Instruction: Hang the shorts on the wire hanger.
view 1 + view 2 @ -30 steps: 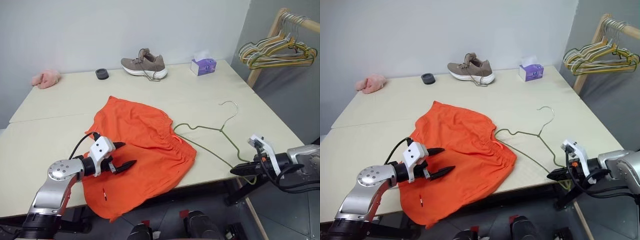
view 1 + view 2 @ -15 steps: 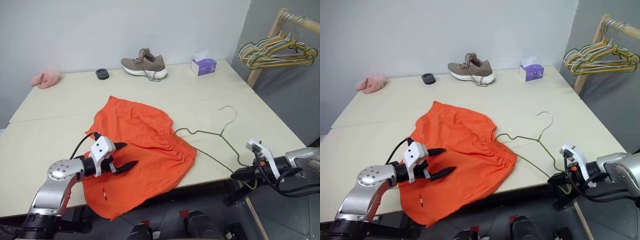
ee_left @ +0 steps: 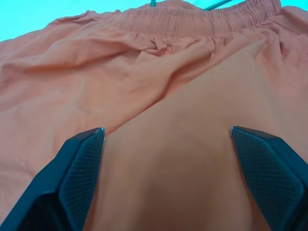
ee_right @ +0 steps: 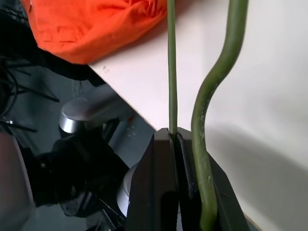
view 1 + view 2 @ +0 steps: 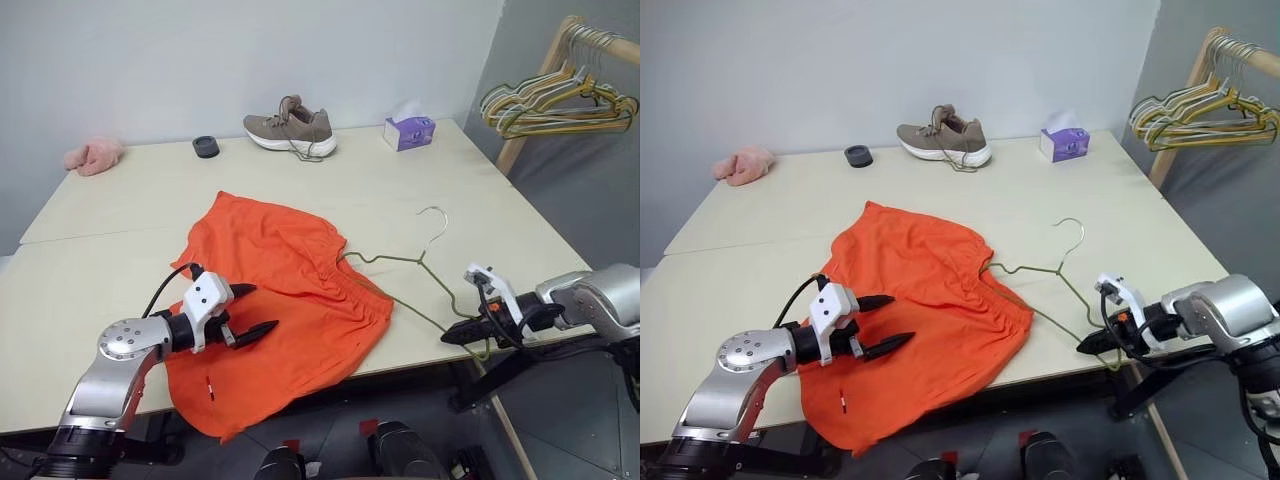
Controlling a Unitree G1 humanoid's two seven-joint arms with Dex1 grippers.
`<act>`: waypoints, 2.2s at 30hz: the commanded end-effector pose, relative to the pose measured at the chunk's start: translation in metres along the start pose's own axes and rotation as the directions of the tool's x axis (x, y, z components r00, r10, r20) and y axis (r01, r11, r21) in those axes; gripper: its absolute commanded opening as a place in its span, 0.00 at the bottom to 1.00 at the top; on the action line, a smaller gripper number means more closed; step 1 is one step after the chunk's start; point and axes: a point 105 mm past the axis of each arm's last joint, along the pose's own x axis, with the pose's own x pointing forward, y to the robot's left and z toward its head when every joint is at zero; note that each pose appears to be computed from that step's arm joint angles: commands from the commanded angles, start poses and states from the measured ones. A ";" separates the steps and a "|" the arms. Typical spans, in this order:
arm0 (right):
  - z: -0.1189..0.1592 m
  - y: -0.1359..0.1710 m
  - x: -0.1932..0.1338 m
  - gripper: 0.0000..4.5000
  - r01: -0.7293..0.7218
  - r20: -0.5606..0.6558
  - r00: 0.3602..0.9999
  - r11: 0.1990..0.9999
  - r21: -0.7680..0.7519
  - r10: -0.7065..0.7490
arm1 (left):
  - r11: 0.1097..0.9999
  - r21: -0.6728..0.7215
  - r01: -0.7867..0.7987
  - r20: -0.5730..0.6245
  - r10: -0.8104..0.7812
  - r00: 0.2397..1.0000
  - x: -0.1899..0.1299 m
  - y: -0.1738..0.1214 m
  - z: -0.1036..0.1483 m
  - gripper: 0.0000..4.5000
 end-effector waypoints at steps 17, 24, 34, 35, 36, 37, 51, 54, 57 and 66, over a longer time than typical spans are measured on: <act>0.056 0.013 0.027 0.00 -0.038 0.138 0.990 0.982 0.184 0.013 | 0.997 0.058 -0.053 0.091 0.047 0.995 0.008 0.011 0.028 0.99; 0.071 0.018 0.048 0.00 -0.063 0.176 0.984 0.973 0.221 0.024 | 0.996 0.058 -0.065 0.109 0.059 0.992 0.011 0.017 0.035 0.99; 0.077 0.022 0.069 0.00 -0.063 0.158 0.987 0.965 0.256 0.023 | 0.995 0.071 -0.064 0.117 0.056 0.992 0.014 0.018 0.038 0.99; 0.081 0.023 0.069 0.00 -0.064 0.168 0.986 0.964 0.260 0.021 | 0.995 0.071 -0.064 0.117 0.056 0.992 0.014 0.018 0.038 0.99; 0.086 0.025 0.070 0.00 -0.073 0.180 0.983 0.962 0.262 0.026 | 0.995 0.070 -0.065 0.120 0.056 0.991 0.015 0.018 0.039 0.99; 0.090 0.026 0.072 0.00 -0.079 0.191 0.981 0.962 0.263 0.028 | 0.996 0.068 -0.065 0.122 0.056 0.991 0.015 0.018 0.039 0.99; 0.131 0.030 0.089 0.00 0.093 0.271 0.962 0.962 -0.257 -0.021 | 0.995 0.056 -0.086 0.148 0.077 0.986 0.016 0.025 0.045 0.99; 0.133 0.041 0.093 0.00 0.100 0.273 0.962 0.908 -0.407 0.017 | 0.994 0.051 -0.093 0.151 0.084 0.985 0.015 0.025 0.045 0.99; 0.137 0.043 0.093 0.00 0.124 0.296 0.955 0.876 -0.465 0.022 | 0.993 0.044 -0.108 0.151 0.100 0.983 0.013 0.028 0.045 0.99; 0.122 0.048 0.095 0.00 0.087 0.249 0.967 0.858 -0.506 0.048 | 0.988 0.048 -0.145 0.150 0.136 0.979 0.001 0.045 0.053 0.99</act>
